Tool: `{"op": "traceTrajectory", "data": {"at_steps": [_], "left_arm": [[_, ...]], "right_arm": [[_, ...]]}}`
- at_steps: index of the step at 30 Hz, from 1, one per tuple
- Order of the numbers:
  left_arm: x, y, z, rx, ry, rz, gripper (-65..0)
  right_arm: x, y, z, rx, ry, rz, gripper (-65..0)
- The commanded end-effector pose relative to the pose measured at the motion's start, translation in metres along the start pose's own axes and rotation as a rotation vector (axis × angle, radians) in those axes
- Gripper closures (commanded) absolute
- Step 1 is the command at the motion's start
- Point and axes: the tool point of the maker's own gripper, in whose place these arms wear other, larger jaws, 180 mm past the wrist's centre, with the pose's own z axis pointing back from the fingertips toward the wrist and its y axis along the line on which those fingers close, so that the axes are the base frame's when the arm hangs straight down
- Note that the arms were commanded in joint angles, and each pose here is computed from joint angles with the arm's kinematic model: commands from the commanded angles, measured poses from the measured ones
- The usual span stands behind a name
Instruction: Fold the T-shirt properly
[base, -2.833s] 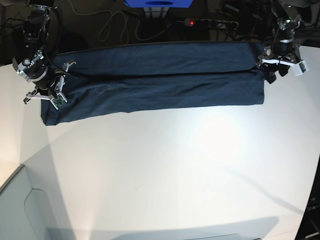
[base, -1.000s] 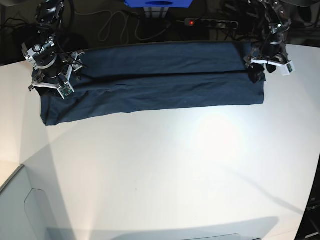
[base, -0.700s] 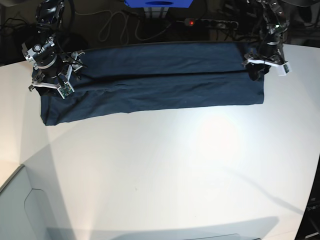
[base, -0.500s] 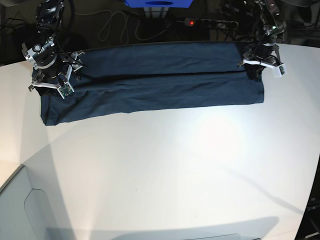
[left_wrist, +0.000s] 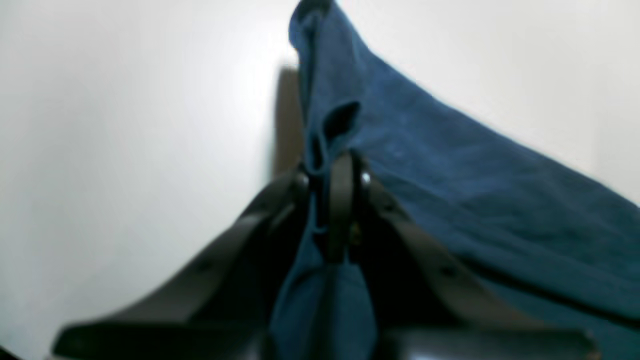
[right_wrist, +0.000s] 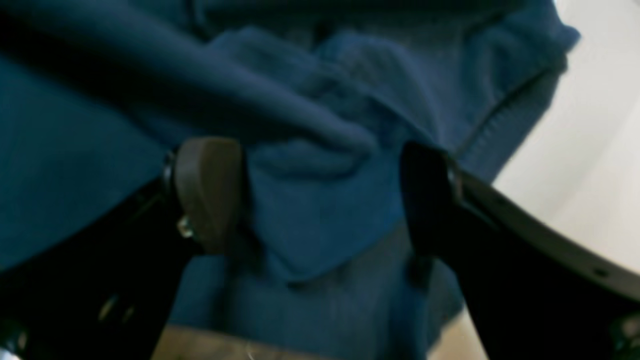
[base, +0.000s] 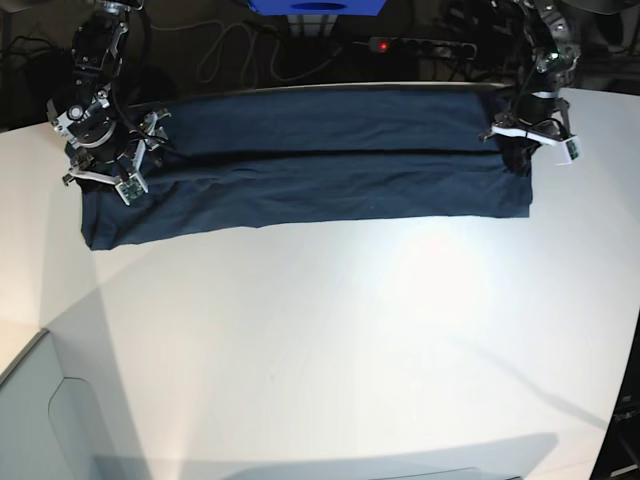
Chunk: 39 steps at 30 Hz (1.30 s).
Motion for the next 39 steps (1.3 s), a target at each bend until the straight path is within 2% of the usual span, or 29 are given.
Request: {"op": "traceTrajectory", "data": {"at_steps": [1, 4, 8, 11, 17, 21, 27, 33, 39], "left_arm": [[0.017, -0.006, 0.004, -0.019, -0.057, -0.011, 0.0], [0.033, -0.018, 0.009, -0.043, -0.101, -0.037, 0.0], [0.048, -0.04, 0.019, -0.072, -0.162, -0.027, 0.0], [0.046, -0.07, 0.025, -0.138, -0.154, -0.032, 0.0], [0.021, -0.136, 0.025, -0.318, -0.077, -0.039, 0.0], [0.006, -0.16, 0.021, -0.336, -0.025, 0.03, 0.0], [-0.015, -0.22, 0.018, -0.458, 0.046, 0.074, 0.0], [-0.051, -0.262, 0.007, -0.541, 0.161, 0.069, 0.0], [-0.071, -0.298, 0.012, -0.633, 0.22, 0.036, 0.0]], "right_arm": [[0.004, -0.005, 0.001, -0.005, -0.013, 0.013, -47.2], [0.0, -0.004, -0.003, 0.005, -0.003, 0.003, -47.2], [0.007, -0.002, -0.004, 0.012, -0.042, 0.001, -47.2], [0.008, -0.002, -0.005, 0.011, -0.044, 0.003, -47.2], [0.008, -0.002, -0.005, 0.012, -0.046, 0.004, -47.2], [0.008, -0.002, -0.005, 0.012, -0.046, 0.004, -47.2], [0.009, -0.002, -0.005, 0.012, -0.047, 0.004, -47.2], [0.009, -0.002, -0.004, 0.012, -0.048, 0.004, -47.2], [0.009, -0.002, -0.004, 0.011, -0.047, 0.005, -47.2]]}}
